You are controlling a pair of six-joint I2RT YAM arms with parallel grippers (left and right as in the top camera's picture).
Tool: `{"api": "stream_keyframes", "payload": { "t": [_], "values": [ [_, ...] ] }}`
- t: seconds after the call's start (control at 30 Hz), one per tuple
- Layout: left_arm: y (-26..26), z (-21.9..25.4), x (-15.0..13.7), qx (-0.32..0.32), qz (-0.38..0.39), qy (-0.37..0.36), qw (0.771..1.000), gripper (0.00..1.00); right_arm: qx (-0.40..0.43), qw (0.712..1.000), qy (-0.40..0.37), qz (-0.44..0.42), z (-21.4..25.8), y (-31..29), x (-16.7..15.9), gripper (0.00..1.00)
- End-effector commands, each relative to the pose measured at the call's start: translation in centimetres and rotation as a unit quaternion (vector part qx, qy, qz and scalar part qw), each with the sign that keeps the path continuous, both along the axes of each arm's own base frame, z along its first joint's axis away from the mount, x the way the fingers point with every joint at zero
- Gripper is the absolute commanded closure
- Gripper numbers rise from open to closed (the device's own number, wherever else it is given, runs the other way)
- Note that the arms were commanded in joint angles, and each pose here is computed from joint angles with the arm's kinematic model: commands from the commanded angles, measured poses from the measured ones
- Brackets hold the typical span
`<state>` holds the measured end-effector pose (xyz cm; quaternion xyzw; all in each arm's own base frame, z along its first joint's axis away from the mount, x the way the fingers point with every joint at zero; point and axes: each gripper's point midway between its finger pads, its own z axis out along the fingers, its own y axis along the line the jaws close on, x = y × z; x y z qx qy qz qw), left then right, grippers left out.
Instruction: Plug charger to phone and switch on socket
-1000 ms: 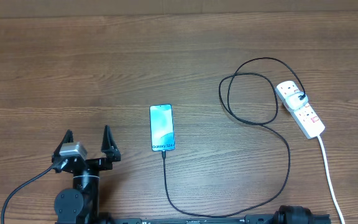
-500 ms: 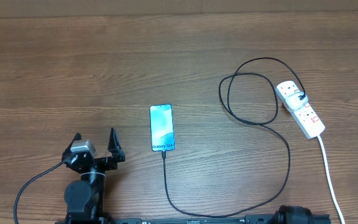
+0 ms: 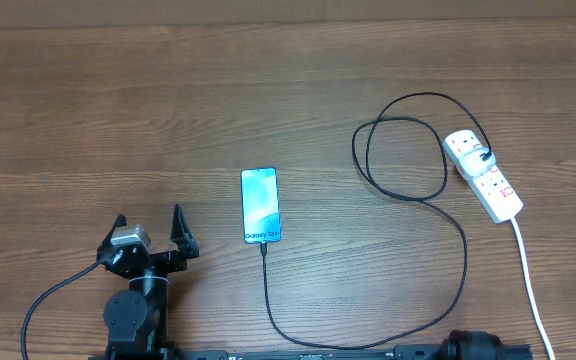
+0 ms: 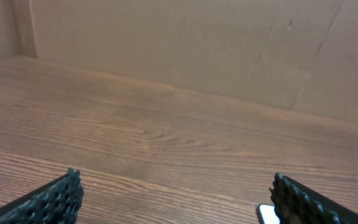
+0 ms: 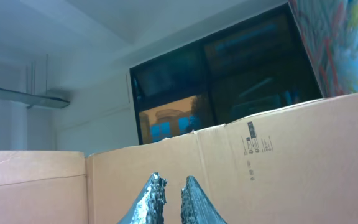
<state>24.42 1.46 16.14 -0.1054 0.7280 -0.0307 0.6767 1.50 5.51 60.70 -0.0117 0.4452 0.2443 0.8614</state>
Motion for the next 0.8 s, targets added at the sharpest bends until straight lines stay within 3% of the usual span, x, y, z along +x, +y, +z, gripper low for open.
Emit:
{"api": "stream_keyframes", "payload": {
  "t": [0.0, 0.3, 0.77],
  "values": [
    [0.3, -0.3, 0.0, 0.01, 0.007, 0.0, 1.0, 0.0, 0.012, 1.0, 0.004, 0.014, -0.4, 0.0, -0.1, 0.89],
    [0.3, -0.2, 0.0, 0.01, 0.007, -0.001, 1.0, 0.0, 0.02, 1.0, 0.003, 0.021, -0.6, 0.1, -0.3, 0.9],
    [1.5, -0.2, -0.1, 0.01, 0.031, -0.001, 0.999, 0.0, 0.028, 0.996, -0.065, 0.063, -1.0, -0.5, -7.3, 0.9]
  ]
}}
